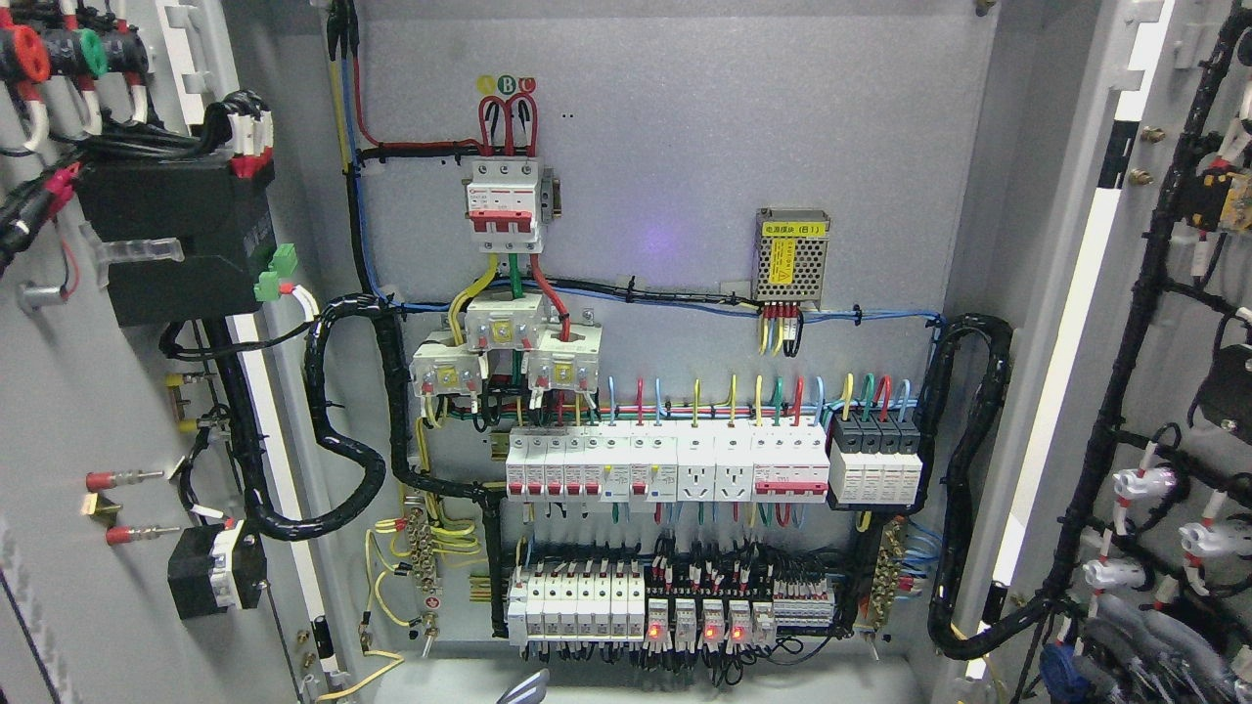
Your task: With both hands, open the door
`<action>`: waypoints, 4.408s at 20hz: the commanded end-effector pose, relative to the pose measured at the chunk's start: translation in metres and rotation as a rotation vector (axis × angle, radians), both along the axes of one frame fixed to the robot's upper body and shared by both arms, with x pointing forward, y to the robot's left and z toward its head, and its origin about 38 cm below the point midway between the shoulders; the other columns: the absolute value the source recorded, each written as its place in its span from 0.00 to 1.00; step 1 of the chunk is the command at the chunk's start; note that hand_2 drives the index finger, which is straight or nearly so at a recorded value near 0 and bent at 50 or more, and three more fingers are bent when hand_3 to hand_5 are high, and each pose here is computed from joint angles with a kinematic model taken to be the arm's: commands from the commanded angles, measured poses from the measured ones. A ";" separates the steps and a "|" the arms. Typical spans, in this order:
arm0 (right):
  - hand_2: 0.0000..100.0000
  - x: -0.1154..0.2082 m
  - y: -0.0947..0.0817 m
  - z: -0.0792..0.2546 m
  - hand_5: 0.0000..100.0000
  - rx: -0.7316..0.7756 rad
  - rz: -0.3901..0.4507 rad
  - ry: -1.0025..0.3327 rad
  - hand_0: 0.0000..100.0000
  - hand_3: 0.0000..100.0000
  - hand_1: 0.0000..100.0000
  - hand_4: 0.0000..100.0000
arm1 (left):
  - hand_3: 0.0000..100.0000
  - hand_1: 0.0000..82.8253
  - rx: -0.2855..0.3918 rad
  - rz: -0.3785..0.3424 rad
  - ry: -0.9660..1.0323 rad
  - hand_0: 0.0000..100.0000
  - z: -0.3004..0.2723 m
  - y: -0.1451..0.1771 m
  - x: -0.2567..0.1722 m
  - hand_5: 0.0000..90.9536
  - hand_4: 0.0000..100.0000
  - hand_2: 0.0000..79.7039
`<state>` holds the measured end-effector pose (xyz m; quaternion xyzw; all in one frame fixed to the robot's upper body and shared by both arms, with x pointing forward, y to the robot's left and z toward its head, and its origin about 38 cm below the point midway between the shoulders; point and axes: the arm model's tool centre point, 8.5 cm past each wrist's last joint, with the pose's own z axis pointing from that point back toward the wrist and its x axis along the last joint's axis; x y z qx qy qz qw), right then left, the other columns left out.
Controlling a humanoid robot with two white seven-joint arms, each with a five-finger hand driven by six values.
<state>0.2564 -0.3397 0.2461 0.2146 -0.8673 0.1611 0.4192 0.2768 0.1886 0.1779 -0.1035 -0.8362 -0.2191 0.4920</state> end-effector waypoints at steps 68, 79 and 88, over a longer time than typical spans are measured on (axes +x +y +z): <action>0.00 -0.024 -0.086 -0.015 0.00 0.113 -0.267 0.056 0.00 0.00 0.00 0.00 | 0.00 0.00 -0.301 0.313 -0.023 0.00 0.036 0.180 -0.031 0.00 0.00 0.00; 0.00 -0.025 -0.103 -0.023 0.00 0.119 -0.320 0.077 0.00 0.00 0.00 0.00 | 0.00 0.00 -0.334 0.361 -0.012 0.00 0.038 0.208 -0.036 0.00 0.00 0.00; 0.00 -0.031 -0.111 -0.021 0.00 0.215 -0.302 0.083 0.00 0.00 0.00 0.00 | 0.00 0.00 -0.358 0.391 0.011 0.00 0.035 0.230 -0.036 0.00 0.00 0.00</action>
